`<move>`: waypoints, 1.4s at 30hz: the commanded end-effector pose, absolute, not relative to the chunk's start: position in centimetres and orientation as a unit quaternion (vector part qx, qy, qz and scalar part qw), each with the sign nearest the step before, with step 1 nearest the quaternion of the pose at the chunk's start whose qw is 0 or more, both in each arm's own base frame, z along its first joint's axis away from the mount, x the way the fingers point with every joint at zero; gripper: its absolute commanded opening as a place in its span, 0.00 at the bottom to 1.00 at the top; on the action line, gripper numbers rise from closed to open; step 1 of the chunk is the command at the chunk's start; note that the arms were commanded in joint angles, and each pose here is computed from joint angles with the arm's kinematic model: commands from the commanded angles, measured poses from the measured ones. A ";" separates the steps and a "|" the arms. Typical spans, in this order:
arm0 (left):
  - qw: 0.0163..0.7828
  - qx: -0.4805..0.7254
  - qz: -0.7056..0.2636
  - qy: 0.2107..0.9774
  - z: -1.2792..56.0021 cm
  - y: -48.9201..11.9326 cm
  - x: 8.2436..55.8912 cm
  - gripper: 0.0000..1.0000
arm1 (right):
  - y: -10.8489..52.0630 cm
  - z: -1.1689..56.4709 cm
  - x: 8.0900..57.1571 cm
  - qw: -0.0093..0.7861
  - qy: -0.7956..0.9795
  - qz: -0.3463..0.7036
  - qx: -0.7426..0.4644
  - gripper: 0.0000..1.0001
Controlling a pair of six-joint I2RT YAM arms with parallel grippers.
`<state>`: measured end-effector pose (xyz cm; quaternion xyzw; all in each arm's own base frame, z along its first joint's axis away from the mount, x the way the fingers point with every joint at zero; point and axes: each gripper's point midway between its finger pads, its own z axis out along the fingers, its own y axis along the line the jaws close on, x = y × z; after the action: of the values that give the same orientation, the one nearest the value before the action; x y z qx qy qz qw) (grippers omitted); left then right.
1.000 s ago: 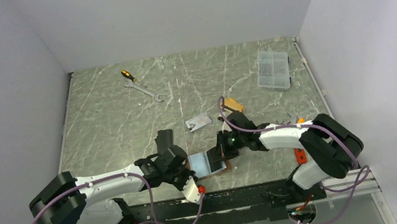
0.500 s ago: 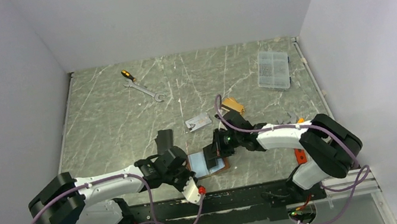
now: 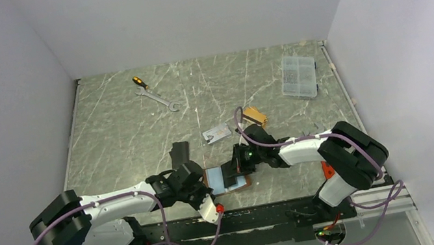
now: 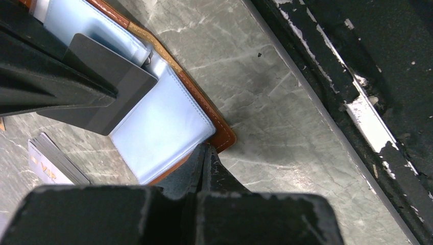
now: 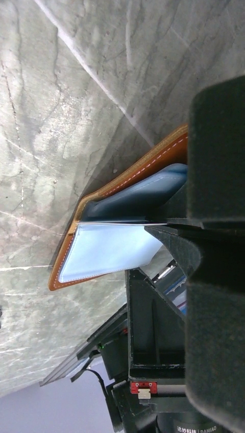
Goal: Put the credit cards into the card holder
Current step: Insert the credit card into the card holder.
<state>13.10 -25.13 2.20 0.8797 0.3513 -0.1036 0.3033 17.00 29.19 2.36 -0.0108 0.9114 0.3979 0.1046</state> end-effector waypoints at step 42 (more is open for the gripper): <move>0.382 0.834 -0.155 0.367 9.1 -30.9 15.0 0.00 | 28.3 3.6 16.4 0.096 0.943 0.316 -0.038 0.27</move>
<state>16.41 -29.49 10.53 0.8202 0.4026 -0.1270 0.3861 15.19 27.41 2.25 -0.0405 0.9491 0.3039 0.0727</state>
